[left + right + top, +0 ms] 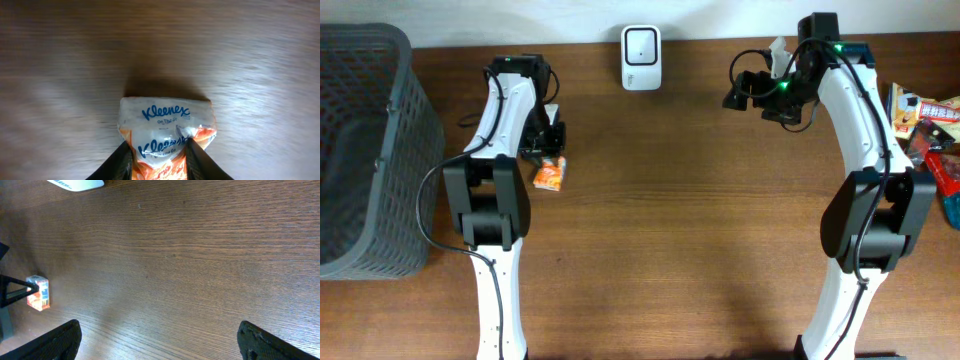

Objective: Scan the item barcode

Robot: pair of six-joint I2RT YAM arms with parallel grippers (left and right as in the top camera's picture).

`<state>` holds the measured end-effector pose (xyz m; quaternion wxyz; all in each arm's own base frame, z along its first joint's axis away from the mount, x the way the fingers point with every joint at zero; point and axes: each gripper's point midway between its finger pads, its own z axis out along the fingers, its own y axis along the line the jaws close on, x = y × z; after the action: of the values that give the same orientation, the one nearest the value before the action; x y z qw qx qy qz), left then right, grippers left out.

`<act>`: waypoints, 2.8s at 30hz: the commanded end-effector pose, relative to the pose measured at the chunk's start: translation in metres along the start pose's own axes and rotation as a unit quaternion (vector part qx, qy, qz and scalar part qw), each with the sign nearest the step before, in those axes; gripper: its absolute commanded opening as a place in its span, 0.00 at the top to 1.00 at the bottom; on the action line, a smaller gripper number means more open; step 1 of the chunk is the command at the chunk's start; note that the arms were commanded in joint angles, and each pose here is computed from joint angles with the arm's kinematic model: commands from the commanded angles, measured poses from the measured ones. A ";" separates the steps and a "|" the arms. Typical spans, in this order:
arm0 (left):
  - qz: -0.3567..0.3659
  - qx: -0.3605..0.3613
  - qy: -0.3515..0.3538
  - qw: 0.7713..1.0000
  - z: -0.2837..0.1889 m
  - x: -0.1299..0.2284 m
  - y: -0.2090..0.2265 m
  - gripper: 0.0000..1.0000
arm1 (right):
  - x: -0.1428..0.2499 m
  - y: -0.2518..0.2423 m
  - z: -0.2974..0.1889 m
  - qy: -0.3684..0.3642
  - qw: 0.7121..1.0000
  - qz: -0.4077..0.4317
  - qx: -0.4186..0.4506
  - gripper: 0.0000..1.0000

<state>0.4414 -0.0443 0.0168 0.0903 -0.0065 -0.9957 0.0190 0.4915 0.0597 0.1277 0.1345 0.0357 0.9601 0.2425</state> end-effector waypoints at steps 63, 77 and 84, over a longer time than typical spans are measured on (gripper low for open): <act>-0.200 -0.018 -0.118 0.972 -0.063 -0.032 -0.018 0.01 | 0.103 0.088 0.121 0.197 0.875 -0.439 0.054 0.19; -0.200 -0.018 -0.118 0.972 -0.063 -0.032 -0.018 0.01 | 0.148 0.092 0.133 0.243 0.870 -0.427 -0.040 0.52; -0.200 -0.018 -0.118 0.972 -0.063 -0.032 -0.018 0.01 | 0.124 0.094 0.137 0.204 0.943 -0.262 0.012 0.18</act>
<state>0.4840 -0.0636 0.0691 -0.0201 0.1881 -0.9819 -0.0115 0.3972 0.2236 0.0216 -0.0274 -0.2825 0.9378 0.2000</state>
